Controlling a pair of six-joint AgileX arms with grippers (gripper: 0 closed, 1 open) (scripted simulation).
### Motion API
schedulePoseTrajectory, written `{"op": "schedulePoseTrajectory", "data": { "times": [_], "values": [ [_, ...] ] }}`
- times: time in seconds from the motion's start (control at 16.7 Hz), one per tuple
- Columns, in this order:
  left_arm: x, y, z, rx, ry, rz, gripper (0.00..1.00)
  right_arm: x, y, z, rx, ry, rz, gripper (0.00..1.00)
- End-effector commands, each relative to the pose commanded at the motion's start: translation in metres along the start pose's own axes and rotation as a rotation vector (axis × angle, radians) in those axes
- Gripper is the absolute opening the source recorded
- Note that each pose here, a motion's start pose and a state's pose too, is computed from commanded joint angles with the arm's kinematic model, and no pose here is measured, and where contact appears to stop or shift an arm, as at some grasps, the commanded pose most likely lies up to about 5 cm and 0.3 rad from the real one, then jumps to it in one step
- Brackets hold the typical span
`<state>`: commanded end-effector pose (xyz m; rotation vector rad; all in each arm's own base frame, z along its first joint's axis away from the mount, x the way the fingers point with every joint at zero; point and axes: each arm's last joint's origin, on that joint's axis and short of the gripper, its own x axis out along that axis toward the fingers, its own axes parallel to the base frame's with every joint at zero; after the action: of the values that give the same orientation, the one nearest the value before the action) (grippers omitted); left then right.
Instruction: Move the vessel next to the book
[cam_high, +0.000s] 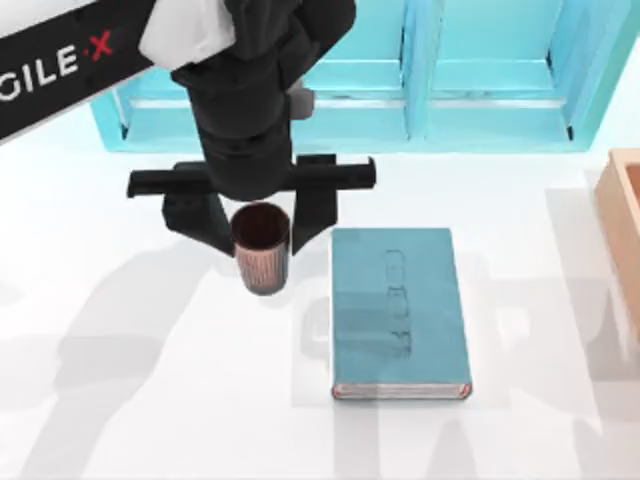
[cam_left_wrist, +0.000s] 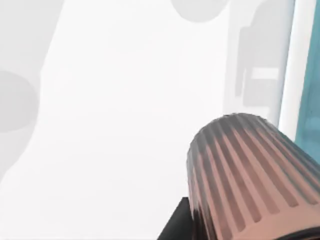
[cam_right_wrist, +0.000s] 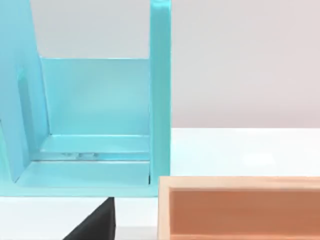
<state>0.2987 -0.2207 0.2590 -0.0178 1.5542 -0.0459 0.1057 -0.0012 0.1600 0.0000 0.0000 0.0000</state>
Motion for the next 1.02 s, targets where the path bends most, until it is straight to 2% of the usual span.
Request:
{"op": "schedulePoseTrajectory", "data": {
  "times": [0.48, 0.78, 1.02],
  "values": [
    [0.059, 0.0, -0.001, 0.002, -0.006, -0.004, 0.0, 0.0, 0.0, 0.0, 0.0, 0.0, 0.0, 1.0],
    [0.063, -0.001, -0.001, 0.002, -0.003, -0.002, 0.0, 0.0, 0.0, 0.0, 0.0, 0.0, 0.0, 1.0],
    [0.063, -0.001, -0.001, 0.002, -0.003, -0.002, 0.3, 0.0, 0.0, 0.0, 0.0, 0.0, 0.0, 1.0]
  ]
}}
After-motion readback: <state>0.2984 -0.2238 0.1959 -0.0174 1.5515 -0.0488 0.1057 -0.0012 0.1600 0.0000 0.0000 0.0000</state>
